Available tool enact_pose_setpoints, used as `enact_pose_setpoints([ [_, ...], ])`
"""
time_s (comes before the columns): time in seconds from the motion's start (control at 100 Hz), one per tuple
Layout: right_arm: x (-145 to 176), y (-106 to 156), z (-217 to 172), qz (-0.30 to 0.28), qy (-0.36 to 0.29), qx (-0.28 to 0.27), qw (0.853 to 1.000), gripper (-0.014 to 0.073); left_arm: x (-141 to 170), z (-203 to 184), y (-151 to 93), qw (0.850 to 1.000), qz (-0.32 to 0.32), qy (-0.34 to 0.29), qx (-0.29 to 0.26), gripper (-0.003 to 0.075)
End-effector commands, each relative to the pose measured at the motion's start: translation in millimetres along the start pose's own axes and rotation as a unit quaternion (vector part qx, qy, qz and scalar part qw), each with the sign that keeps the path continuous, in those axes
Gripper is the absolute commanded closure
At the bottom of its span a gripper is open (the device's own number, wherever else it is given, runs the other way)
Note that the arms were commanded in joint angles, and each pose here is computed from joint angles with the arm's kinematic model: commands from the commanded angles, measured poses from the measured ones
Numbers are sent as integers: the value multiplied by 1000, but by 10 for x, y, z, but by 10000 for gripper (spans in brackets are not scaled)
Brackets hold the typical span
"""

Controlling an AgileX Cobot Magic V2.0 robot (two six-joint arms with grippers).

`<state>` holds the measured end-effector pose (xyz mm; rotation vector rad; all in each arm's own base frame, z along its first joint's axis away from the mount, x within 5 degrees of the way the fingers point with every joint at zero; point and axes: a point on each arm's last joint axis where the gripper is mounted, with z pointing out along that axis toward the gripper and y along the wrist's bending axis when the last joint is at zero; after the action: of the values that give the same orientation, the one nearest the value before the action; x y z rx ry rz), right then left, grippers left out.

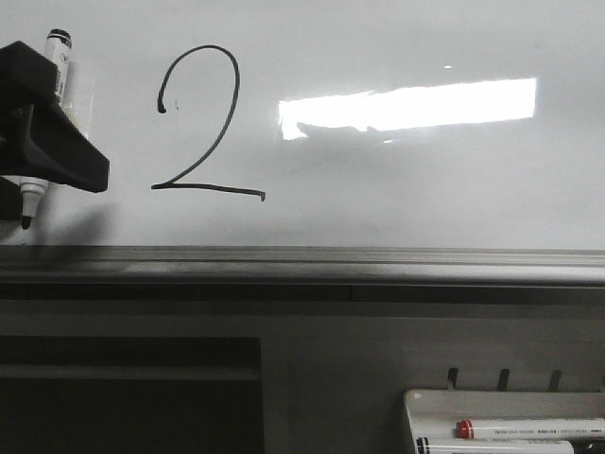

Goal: Write number 2 on whiteboard

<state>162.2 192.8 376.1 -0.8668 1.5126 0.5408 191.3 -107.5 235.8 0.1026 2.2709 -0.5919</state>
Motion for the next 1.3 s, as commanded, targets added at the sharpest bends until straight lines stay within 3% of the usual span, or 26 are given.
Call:
enact_pose_setpoints([
  [0.0,-182,-66,-73,0,-48,26,998,-64,-125,-81,-32,999,-1,-43,4,207],
  [0.28,-170,-44,-90,0,-37,14,999,-63,-207,-515,-132,993,26,-108,42,212],
  [0.35,-172,-25,-140,1,-31,3,1000,-18,-207,-630,-155,991,32,-120,53,269],
  [0.39,-162,-19,-181,4,-30,1,1000,49,-202,-687,-165,990,39,-125,57,335],
  [0.45,-151,-13,-259,10,-35,0,999,195,-196,-817,-185,987,48,-140,67,503],
  [0.52,-124,-5,-383,10,-42,1,999,471,-194,-996,-202,980,63,-171,78,708],
  [0.58,-77,6,-515,10,-48,2,999,677,-190,-1156,-213,973,73,-201,86,739],
  [0.8,216,34,-1070,16,-96,27,995,646,-41,-1806,-191,929,142,-328,100,741],
  [0.94,539,63,-1420,17,-135,49,990,646,153,-2018,-107,903,180,-379,91,741],
  [1.16,1151,180,-1697,27,-143,42,988,646,526,-1961,72,893,183,-401,93,741],
  [1.29,1355,212,-1747,28,-149,44,987,646,613,-1970,112,886,176,-416,101,741],
])
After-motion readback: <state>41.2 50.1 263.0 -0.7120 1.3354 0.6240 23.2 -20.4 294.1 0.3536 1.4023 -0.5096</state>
